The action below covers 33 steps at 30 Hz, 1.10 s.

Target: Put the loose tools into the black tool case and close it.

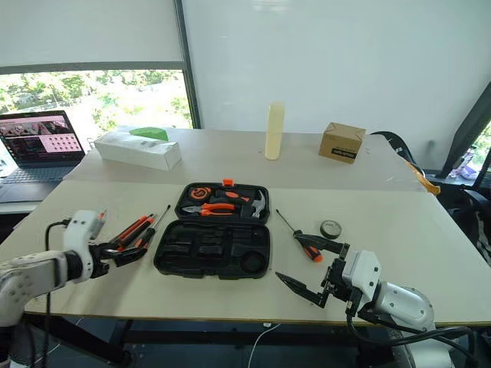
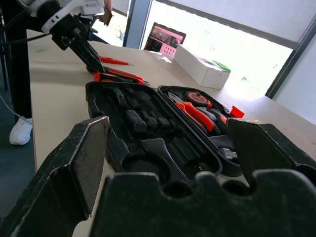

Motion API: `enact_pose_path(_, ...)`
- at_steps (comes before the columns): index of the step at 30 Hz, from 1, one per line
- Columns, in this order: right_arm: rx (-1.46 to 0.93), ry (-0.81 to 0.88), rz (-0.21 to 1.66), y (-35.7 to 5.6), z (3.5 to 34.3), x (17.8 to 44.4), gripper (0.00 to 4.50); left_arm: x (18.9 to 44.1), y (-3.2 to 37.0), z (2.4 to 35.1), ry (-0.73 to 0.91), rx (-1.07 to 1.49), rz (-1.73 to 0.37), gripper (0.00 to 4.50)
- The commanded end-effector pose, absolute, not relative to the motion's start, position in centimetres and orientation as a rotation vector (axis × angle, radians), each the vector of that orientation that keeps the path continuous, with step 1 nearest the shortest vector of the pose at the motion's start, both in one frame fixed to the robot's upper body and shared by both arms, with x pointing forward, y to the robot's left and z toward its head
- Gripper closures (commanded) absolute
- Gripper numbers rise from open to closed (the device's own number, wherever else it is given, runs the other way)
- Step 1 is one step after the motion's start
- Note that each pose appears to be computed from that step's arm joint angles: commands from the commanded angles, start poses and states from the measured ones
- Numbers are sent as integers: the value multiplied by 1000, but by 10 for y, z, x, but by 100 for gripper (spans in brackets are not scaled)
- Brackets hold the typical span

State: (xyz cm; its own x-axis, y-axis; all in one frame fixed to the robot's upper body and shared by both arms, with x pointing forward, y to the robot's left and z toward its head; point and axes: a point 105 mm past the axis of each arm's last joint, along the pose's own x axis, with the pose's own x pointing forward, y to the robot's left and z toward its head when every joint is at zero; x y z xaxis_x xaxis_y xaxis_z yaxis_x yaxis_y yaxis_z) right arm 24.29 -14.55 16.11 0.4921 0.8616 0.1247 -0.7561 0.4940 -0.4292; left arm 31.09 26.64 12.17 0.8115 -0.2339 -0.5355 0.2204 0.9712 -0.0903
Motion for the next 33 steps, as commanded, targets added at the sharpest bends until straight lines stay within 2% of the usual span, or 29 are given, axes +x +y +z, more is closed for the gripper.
enact_pose_path(1,-372,-408,985,-146,174,237,6,323,274,123,561,-20,-168,0)
enact_pose_path(4,-370,-402,971,-147,172,234,6,333,256,115,573,-48,-220,0)
enact_pose_path(7,-365,-396,963,-147,171,233,0,342,252,109,584,-64,-218,67)
enact_pose_path(13,-351,-371,961,-147,166,229,0,352,254,111,544,-63,-223,258)
enact_pose_path(16,-345,-346,965,-148,161,224,0,354,258,124,439,-47,-269,362)
enact_pose_path(20,-337,-328,953,-150,158,220,0,345,253,171,200,-12,-497,362)
enact_pose_path(24,-335,-315,939,-152,158,216,0,334,232,202,76,187,-766,362)
enact_pose_path(28,-349,-303,887,-162,158,214,0,341,185,201,54,559,-1068,362)
enact_pose_path(31,-352,-305,857,-165,159,215,0,358,167,186,75,807,-1170,362)
enact_pose_path(33,-348,-311,842,-165,161,215,0,373,157,177,103,881,-1182,362)
